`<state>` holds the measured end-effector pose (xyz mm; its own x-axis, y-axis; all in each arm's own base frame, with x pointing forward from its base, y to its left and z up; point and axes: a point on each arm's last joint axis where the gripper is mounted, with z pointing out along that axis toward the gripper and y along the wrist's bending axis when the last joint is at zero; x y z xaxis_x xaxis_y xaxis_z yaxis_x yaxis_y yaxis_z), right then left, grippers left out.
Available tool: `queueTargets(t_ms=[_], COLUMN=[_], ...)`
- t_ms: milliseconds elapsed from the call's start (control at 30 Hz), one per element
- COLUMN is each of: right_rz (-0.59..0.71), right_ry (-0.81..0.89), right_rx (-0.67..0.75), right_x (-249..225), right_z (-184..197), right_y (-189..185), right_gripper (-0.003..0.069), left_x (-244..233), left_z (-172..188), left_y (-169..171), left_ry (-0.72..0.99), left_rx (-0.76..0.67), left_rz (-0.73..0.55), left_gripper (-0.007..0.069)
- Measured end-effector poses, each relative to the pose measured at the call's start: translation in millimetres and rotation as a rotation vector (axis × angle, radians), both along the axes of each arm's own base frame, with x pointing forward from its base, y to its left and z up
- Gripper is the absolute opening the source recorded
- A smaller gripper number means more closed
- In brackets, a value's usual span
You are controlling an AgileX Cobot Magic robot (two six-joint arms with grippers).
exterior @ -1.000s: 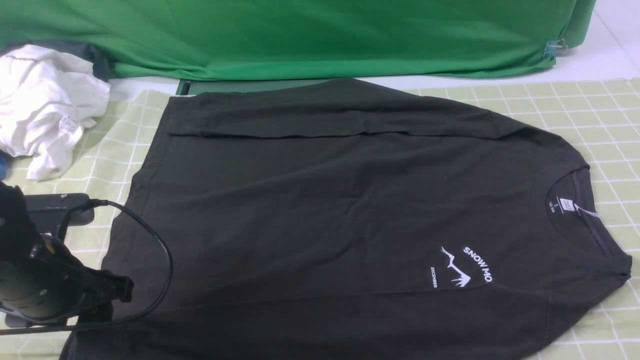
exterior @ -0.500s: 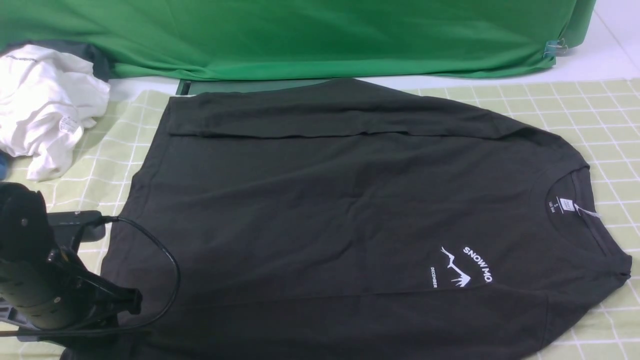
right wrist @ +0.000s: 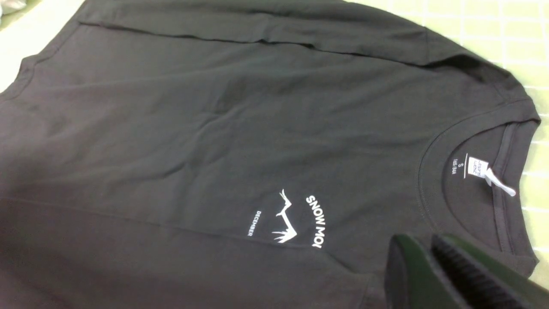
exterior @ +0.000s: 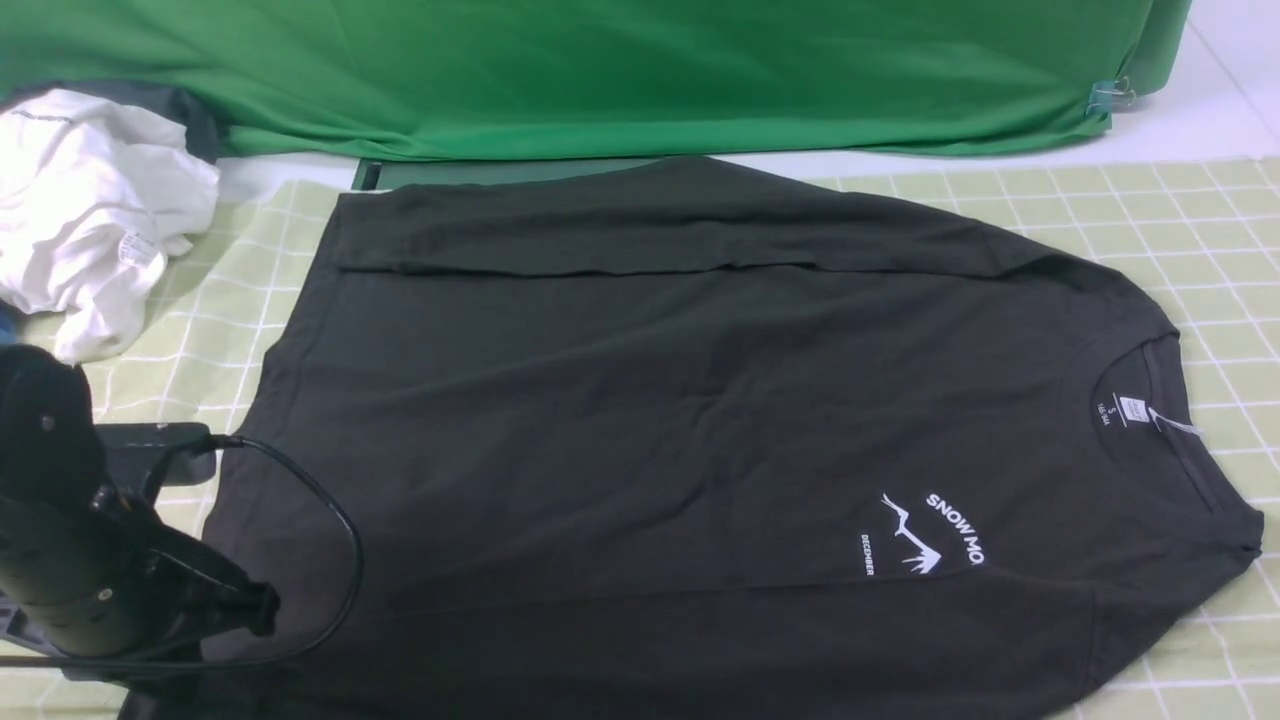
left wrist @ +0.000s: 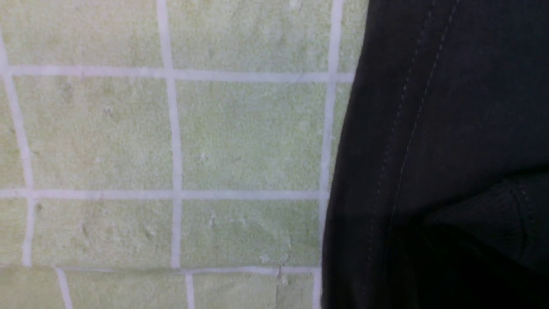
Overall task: Fold a long-sleeved shirt over a green coffee tablecloth.
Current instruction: 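Fold the left side of the black T-shirt inward over its body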
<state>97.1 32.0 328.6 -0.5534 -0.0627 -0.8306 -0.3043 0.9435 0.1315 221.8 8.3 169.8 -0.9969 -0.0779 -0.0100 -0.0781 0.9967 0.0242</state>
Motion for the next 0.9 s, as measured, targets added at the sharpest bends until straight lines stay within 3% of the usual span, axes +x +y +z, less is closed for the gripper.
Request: queueTargets(t_ms=[167, 400, 600, 900], right_rz=[-0.002, -0.014, -0.029, -0.038], right_ry=[0.007, -0.022, -0.06, -0.068], right_rx=[0.002, 0.014, 0.041, 0.075], right_x=[1, 3, 5, 6], right_z=[-4, -3, 1, 2], right_y=[0, 0, 0, 1], right_gripper=[0.0071, 0.0071, 0.0071, 0.0072], left_x=[4, 20, 63, 141], left_z=[20, 66, 111, 114], left_y=[-2, -5, -5, 2], left_ry=[-0.015, -0.2, -0.407, -0.494], left_rx=[-0.018, -0.051, -0.062, 0.005], left_rz=[-0.027, -0.031, -0.032, -0.066], left_gripper=[0.002, 0.0019, 0.0019, 0.0019])
